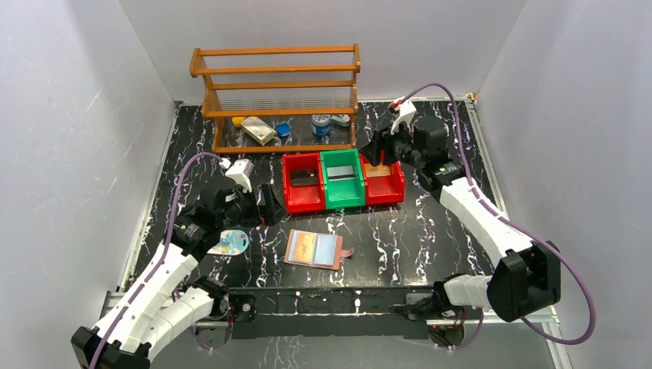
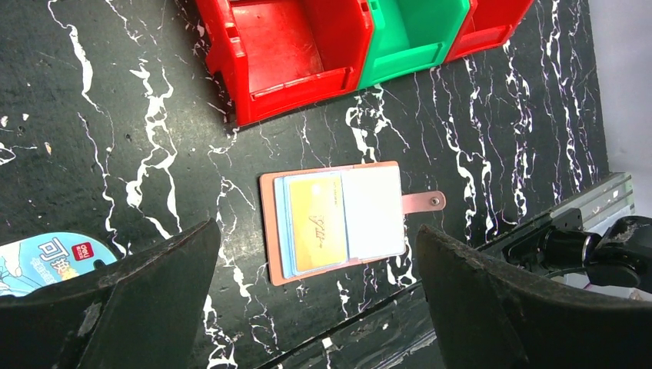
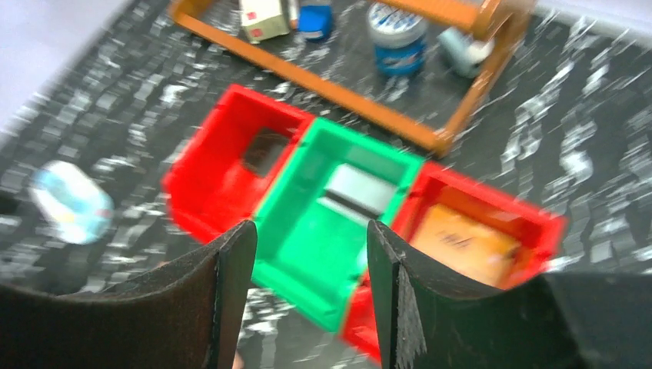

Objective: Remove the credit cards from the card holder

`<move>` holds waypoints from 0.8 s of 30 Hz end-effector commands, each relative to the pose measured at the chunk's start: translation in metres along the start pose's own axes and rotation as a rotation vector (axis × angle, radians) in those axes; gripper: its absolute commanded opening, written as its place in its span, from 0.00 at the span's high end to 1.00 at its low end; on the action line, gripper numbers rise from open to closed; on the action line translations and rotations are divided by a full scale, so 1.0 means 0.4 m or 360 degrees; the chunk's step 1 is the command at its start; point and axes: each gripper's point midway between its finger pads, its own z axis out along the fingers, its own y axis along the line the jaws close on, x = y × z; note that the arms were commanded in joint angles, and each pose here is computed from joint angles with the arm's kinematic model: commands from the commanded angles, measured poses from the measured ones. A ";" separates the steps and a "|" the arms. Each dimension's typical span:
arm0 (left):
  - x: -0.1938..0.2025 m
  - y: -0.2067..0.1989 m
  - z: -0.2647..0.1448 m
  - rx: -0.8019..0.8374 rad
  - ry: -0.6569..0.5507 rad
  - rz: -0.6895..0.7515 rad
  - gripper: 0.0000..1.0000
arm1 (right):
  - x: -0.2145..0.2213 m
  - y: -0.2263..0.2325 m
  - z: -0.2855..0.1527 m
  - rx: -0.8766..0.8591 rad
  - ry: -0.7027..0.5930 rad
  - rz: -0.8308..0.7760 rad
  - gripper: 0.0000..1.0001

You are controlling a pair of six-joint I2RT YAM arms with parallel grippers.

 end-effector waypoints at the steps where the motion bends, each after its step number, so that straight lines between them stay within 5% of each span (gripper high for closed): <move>1: -0.032 0.002 0.002 -0.0034 -0.0065 -0.0042 0.02 | 0.052 0.109 -0.020 -0.0132 0.0166 0.1018 0.38; 4: -0.033 0.020 0.010 -0.0104 -0.0085 -0.0115 0.02 | 0.128 0.217 -0.013 -0.0239 0.0294 0.1280 0.42; 16: -0.079 0.151 -0.064 -0.0565 -0.0315 -0.0027 0.02 | 0.400 0.369 -0.021 0.0701 0.0728 0.0970 0.34; 24: -0.042 0.163 -0.067 -0.0567 -0.0311 -0.0128 0.02 | 0.435 0.413 0.000 0.0603 0.0797 0.1086 0.30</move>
